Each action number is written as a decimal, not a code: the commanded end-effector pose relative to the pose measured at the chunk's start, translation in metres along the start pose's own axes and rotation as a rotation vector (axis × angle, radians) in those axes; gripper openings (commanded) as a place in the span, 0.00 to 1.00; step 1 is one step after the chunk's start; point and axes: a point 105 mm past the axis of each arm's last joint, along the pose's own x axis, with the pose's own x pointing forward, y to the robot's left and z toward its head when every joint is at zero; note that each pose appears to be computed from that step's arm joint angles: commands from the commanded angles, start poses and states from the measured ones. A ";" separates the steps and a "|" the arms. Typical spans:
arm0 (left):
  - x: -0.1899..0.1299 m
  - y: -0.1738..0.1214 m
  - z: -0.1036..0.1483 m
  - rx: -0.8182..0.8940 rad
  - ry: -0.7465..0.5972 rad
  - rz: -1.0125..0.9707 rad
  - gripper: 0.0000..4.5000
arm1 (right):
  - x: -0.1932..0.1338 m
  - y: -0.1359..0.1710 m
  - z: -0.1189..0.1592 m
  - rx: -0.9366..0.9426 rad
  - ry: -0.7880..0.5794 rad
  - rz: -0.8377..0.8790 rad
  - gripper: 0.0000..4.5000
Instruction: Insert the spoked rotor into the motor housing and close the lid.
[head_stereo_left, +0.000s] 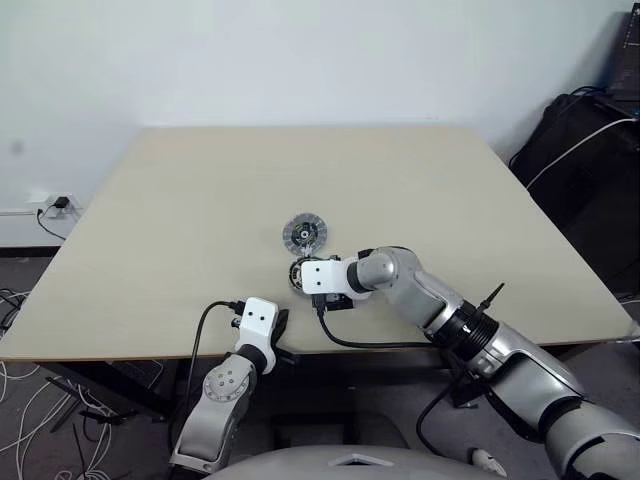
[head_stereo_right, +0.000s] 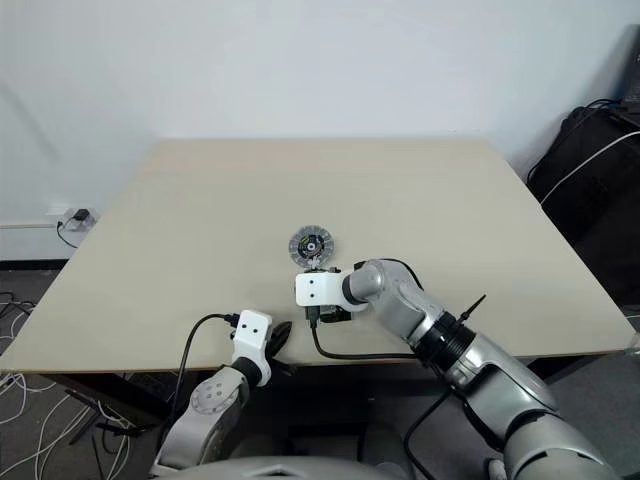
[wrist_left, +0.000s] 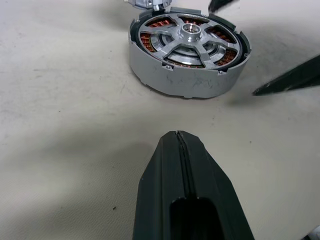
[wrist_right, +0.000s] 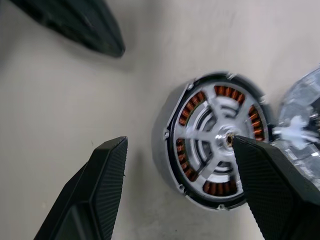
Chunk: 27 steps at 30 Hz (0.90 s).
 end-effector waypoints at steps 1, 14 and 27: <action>0.002 0.000 0.012 -0.001 -0.056 0.004 0.00 | -0.001 -0.009 0.002 -0.048 0.015 -0.002 0.79; 0.001 0.001 0.012 -0.006 -0.063 0.017 0.00 | 0.004 -0.007 -0.004 -0.076 0.044 0.049 0.36; 0.002 0.002 0.014 -0.005 -0.069 0.022 0.00 | 0.010 -0.013 -0.012 0.093 0.024 -0.015 0.02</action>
